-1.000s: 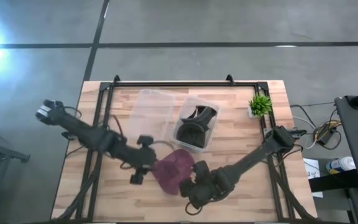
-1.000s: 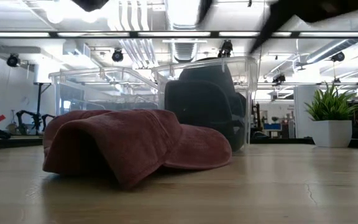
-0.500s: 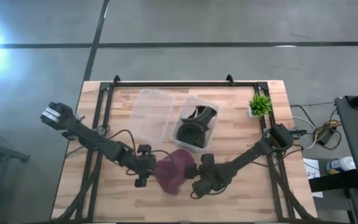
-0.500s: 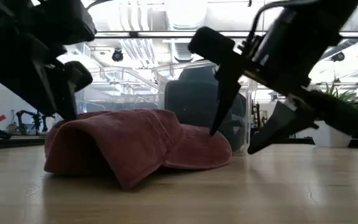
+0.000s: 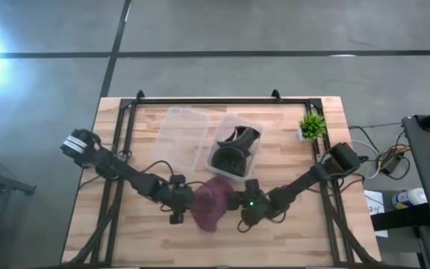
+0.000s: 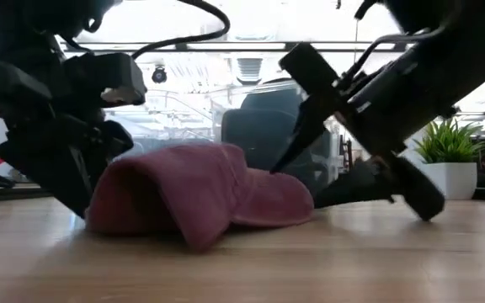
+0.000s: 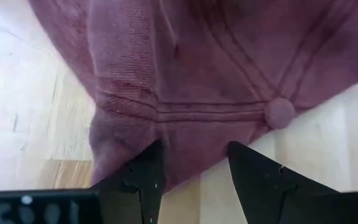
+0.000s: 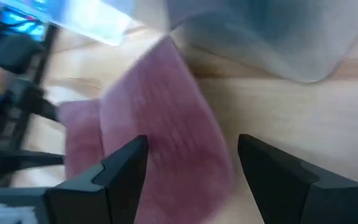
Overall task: Pick & Place hat
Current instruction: Put the maroon cap into the left transparent bin
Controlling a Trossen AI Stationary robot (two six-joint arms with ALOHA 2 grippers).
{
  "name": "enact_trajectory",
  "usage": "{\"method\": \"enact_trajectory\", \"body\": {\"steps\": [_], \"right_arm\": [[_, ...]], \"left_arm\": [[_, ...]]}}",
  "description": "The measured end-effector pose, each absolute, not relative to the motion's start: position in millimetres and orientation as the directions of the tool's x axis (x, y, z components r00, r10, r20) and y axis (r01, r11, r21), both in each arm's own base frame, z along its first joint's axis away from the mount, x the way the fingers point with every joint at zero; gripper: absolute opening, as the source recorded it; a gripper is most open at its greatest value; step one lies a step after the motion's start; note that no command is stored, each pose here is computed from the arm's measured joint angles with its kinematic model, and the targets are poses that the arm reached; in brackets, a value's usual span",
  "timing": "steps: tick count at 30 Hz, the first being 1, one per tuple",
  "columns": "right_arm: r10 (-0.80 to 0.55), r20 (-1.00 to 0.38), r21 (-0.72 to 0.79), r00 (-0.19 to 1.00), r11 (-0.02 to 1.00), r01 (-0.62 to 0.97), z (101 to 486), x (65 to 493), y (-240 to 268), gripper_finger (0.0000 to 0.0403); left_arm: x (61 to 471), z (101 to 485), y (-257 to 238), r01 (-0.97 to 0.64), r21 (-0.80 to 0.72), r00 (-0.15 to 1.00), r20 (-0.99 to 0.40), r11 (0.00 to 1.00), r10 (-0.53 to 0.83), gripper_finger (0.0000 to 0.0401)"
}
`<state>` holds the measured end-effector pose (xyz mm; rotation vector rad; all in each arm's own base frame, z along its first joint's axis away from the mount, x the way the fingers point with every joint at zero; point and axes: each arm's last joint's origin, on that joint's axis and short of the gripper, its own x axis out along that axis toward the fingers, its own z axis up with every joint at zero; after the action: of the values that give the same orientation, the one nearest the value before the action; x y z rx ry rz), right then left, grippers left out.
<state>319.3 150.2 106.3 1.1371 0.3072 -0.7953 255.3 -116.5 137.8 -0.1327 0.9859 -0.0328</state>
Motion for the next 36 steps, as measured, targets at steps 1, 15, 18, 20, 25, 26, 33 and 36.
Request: {"method": "enact_trajectory", "body": {"steps": [1,15,18,20,25,26,33,36], "right_arm": [[-0.395,-0.575,0.708,0.717,0.198,0.678,104,320,146,0.0247],[-0.066,-0.476,0.811,0.877,0.352,0.467,127,349,152,0.0238],[-0.046,-0.472,0.815,0.88,0.358,0.456,136,352,158,0.0205],[-0.039,-0.466,0.82,0.884,0.356,0.448,144,355,161,0.0168],[-0.039,-0.516,0.78,0.856,0.391,0.489,155,360,166,0.0044],[-0.034,-0.521,0.773,0.853,0.405,0.488,159,362,168,0.0027],[0.028,-0.453,0.785,0.891,0.486,0.384,209,384,178,0.0013],[-0.01,-0.405,0.773,0.914,0.53,0.349,251,392,174,0.0012]], "left_arm": [[257,136,-117,-0.035,-0.124,0.554,-0.828,0.992,-0.084,0.0174],[264,135,-118,-0.04,-0.151,0.589,-0.802,0.988,-0.099,0.0174],[262,140,-116,-0.043,-0.15,0.597,-0.797,0.988,-0.095,0.0174],[259,147,-115,-0.062,-0.159,0.602,-0.794,0.985,-0.09,0.0174],[243,176,-110,-0.135,-0.238,0.626,-0.773,0.962,-0.103,0.0174],[239,185,-109,-0.144,-0.261,0.644,-0.757,0.954,-0.11,0.0174],[202,267,-104,-0.169,-0.397,0.804,-0.585,0.902,-0.107,0.0174],[183,307,-100,-0.172,-0.408,0.866,-0.496,0.897,-0.06,0.0174]]}}
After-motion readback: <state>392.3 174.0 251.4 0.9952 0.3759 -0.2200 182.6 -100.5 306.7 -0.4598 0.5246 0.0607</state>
